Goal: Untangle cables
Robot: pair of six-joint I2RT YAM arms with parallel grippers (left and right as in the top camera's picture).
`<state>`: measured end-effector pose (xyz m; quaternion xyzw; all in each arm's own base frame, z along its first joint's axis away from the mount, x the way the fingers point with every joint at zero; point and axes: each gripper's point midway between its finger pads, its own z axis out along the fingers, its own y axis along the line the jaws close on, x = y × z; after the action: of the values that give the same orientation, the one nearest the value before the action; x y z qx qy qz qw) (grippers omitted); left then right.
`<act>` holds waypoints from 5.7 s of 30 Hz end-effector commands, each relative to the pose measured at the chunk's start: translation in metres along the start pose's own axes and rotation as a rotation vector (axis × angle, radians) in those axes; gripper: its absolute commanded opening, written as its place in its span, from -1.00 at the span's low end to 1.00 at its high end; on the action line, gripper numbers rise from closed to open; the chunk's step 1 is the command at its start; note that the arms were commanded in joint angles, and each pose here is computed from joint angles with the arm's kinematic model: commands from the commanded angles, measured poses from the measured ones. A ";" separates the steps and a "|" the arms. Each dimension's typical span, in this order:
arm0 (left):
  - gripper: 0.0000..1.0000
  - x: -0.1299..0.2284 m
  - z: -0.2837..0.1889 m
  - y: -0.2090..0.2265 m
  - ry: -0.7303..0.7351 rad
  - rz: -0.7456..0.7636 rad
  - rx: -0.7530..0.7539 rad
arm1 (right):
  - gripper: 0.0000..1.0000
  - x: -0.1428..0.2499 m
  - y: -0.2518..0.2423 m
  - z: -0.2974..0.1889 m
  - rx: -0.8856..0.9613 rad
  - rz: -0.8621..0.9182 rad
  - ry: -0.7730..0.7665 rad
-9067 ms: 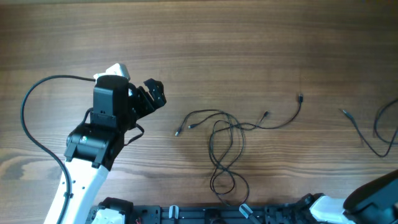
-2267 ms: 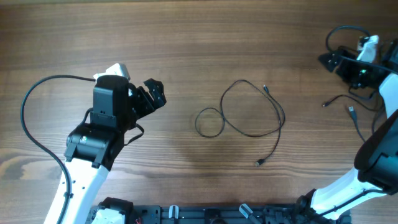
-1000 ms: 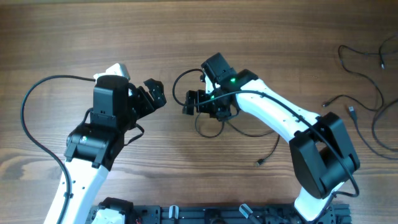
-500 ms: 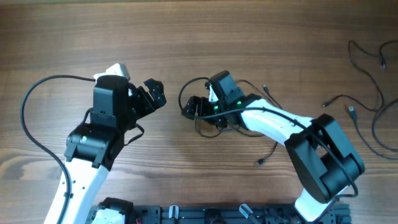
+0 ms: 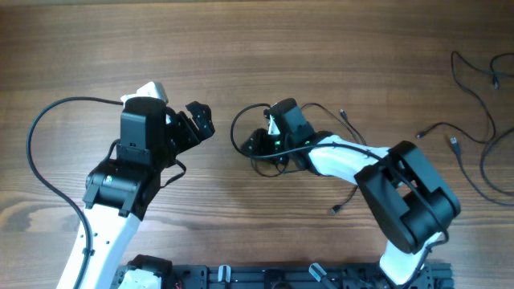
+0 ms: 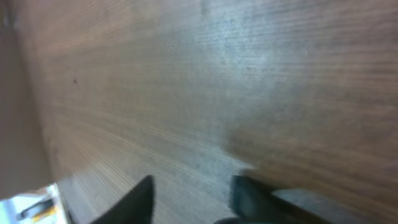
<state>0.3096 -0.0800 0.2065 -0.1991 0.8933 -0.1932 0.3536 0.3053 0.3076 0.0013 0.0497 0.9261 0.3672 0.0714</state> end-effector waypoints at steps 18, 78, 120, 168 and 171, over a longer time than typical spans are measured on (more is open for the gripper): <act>1.00 -0.004 -0.002 0.000 -0.017 -0.016 -0.002 | -0.91 -0.149 0.140 -0.475 -0.126 -0.221 -1.728; 1.00 -0.004 -0.002 0.000 -0.017 -0.016 -0.002 | 0.99 -0.311 -0.175 -0.397 0.768 -0.076 -0.514; 1.00 -0.004 -0.002 0.000 -0.017 -0.016 -0.002 | 0.99 -0.089 -0.112 -0.265 0.638 -0.042 -0.219; 1.00 0.007 -0.042 0.102 -0.791 -0.114 0.238 | 0.99 -0.090 -0.116 -0.259 0.629 -0.048 -0.226; 1.00 0.018 -0.034 0.123 -0.760 -0.141 0.141 | 0.99 -0.090 -0.116 -0.259 0.628 -0.048 -0.226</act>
<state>0.2518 0.0104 0.1689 -0.2702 0.6676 -0.2173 0.6588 0.3451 0.0360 0.1163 0.0845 0.9818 0.0504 0.1627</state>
